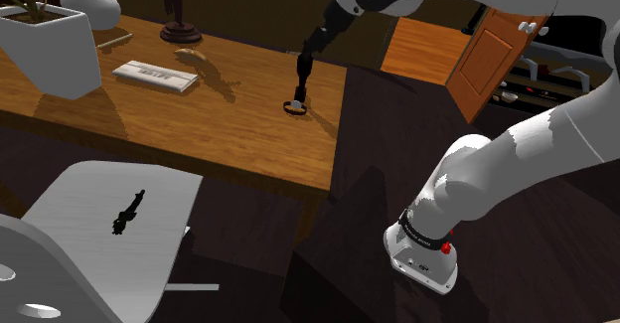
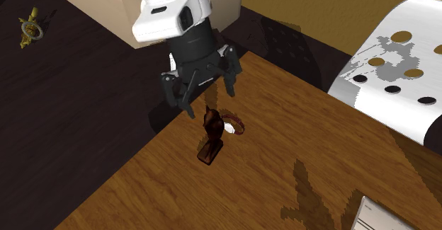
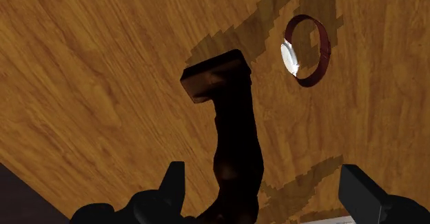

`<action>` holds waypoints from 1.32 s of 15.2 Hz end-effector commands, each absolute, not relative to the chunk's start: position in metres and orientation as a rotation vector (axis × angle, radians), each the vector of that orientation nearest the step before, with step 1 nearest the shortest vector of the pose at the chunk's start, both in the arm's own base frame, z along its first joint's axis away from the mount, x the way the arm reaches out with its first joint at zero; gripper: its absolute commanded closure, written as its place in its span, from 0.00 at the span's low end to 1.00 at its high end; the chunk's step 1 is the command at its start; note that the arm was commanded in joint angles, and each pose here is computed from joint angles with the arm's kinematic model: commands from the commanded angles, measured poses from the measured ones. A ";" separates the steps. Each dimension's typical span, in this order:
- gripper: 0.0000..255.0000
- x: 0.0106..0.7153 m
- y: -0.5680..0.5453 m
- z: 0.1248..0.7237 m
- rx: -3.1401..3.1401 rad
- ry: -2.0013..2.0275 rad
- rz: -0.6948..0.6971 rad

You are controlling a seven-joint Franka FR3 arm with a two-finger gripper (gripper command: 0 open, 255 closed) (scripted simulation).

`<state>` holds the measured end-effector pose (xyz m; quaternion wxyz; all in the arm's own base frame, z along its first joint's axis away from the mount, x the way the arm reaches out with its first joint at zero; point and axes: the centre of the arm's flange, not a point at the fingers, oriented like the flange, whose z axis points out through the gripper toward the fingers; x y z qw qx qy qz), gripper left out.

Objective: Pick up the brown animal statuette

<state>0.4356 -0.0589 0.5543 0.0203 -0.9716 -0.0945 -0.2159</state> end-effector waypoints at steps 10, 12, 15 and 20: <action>0.00 0.447 -0.067 0.513 -2.999 -0.294 -0.726; 1.00 0.447 -0.067 0.513 -2.999 -0.294 -0.726; 1.00 0.447 -0.067 0.513 -2.999 -0.294 -0.726; 1.00 0.447 -0.067 0.513 -2.999 -0.294 -0.726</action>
